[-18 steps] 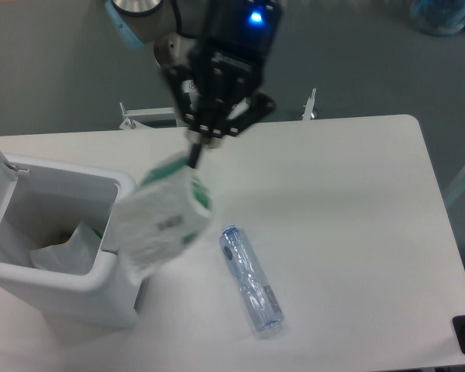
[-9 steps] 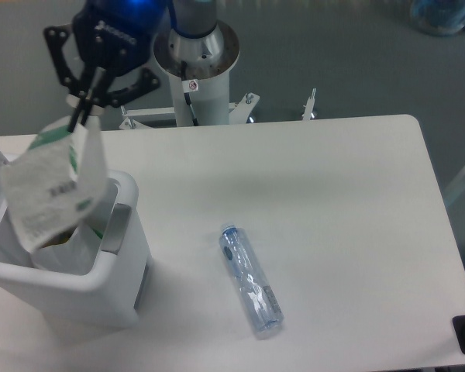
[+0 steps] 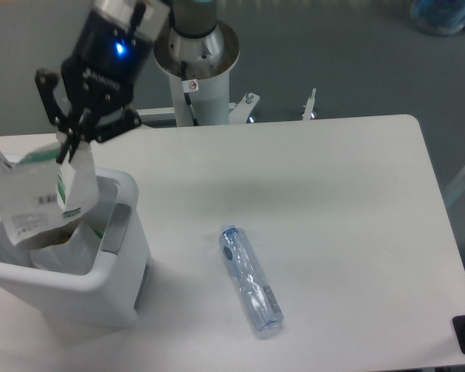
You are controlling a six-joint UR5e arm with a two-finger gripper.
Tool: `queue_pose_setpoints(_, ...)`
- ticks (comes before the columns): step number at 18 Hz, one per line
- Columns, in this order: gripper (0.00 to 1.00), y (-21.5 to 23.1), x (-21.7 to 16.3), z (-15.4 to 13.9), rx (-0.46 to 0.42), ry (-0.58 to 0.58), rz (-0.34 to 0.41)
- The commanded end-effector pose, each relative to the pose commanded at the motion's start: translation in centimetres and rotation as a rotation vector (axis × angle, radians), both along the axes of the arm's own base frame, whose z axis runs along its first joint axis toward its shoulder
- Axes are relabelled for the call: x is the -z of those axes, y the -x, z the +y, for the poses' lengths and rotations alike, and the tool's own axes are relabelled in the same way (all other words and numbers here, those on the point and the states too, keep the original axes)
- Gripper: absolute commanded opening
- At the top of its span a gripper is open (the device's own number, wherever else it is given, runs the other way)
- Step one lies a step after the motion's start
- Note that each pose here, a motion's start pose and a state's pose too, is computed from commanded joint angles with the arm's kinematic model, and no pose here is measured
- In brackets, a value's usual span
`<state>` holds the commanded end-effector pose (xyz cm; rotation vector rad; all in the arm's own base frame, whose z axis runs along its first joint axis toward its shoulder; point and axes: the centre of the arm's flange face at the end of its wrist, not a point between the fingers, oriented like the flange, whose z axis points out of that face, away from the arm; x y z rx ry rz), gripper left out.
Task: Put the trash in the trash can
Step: 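Lower the bag into the bin and open the gripper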
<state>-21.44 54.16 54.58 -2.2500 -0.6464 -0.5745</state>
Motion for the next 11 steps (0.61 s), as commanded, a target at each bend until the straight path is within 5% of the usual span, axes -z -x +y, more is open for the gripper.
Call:
queue_pose_setpoints(7,0.02,-0.1,3.5,2.4,0.027,0.033,-0.017)
queue_pose_setpoints(10,0.26,-0.3,3.7,2.6,0.035,0.035,0.010)
queue_pose_setpoints(11,0.47,-0.3,3.8,2.6,0.053,0.031,0.033)
